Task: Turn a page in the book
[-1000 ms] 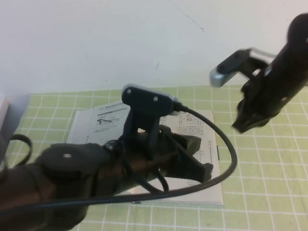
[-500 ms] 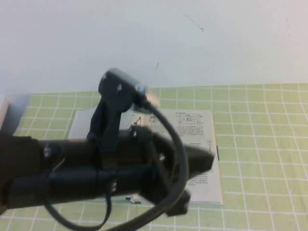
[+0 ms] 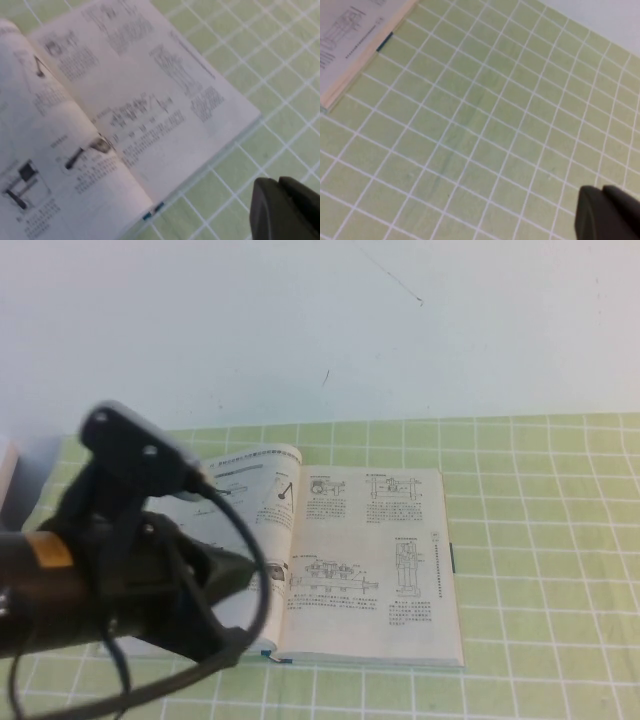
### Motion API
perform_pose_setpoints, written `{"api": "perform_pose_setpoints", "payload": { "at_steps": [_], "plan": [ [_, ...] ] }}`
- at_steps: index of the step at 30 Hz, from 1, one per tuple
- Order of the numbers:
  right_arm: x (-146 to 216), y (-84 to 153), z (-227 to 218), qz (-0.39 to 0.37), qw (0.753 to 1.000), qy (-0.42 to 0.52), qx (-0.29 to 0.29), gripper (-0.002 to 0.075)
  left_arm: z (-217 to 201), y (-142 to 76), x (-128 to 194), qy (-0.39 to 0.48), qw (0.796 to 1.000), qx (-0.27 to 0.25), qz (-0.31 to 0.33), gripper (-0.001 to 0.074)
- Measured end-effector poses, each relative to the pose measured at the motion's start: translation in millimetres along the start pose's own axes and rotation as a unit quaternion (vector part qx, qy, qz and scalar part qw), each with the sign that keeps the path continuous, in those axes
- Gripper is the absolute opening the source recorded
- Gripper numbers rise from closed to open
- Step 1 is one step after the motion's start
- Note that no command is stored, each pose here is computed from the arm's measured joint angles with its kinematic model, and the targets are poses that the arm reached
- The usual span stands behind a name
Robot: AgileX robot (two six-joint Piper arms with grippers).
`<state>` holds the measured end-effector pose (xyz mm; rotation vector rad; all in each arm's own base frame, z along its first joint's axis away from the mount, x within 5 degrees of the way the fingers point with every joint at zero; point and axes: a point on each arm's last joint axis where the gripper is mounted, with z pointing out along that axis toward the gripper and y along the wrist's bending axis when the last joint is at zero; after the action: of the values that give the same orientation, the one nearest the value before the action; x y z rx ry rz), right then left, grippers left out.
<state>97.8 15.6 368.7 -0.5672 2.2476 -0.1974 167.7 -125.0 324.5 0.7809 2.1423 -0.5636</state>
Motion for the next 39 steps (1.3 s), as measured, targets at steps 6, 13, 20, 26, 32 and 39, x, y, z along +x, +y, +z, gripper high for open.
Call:
{"api": "perform_pose_setpoints", "payload": {
  "at_steps": [6, 13, 20, 26, 32, 39],
  "plan": [
    [57.0, 11.3, 0.1, 0.050, 0.997, -0.056, 0.019, -0.0002, -28.2, 0.7, 13.8, -0.121, 0.991, -0.051, 0.002, -0.0004],
    [74.1, 17.4, 2.5, 0.076, 0.990, -0.119, 0.020, -0.0002, -41.3, 4.8, 57.5, -0.209, 0.972, -0.106, 0.022, -0.0004],
    [70.6, 23.6, 15.7, 0.069, 0.982, -0.173, 0.012, -0.0002, -48.6, 9.1, 90.1, -0.278, 0.949, -0.146, 0.025, -0.0004],
    [75.3, 30.4, 29.9, 0.063, 0.981, -0.183, 0.003, -0.0002, -50.6, 9.2, 92.4, -0.288, 0.946, -0.148, 0.019, -0.0002],
    [85.7, 37.5, 38.5, 0.085, 0.986, -0.138, -0.025, -0.0002, -50.1, 9.3, 93.0, -0.287, 0.946, -0.148, 0.020, -0.0002],
    [97.3, 41.0, 41.1, 0.093, 0.992, -0.073, -0.038, -0.0003, -50.1, 9.3, 93.0, -0.287, 0.946, -0.148, 0.019, -0.0002]
  ]
}}
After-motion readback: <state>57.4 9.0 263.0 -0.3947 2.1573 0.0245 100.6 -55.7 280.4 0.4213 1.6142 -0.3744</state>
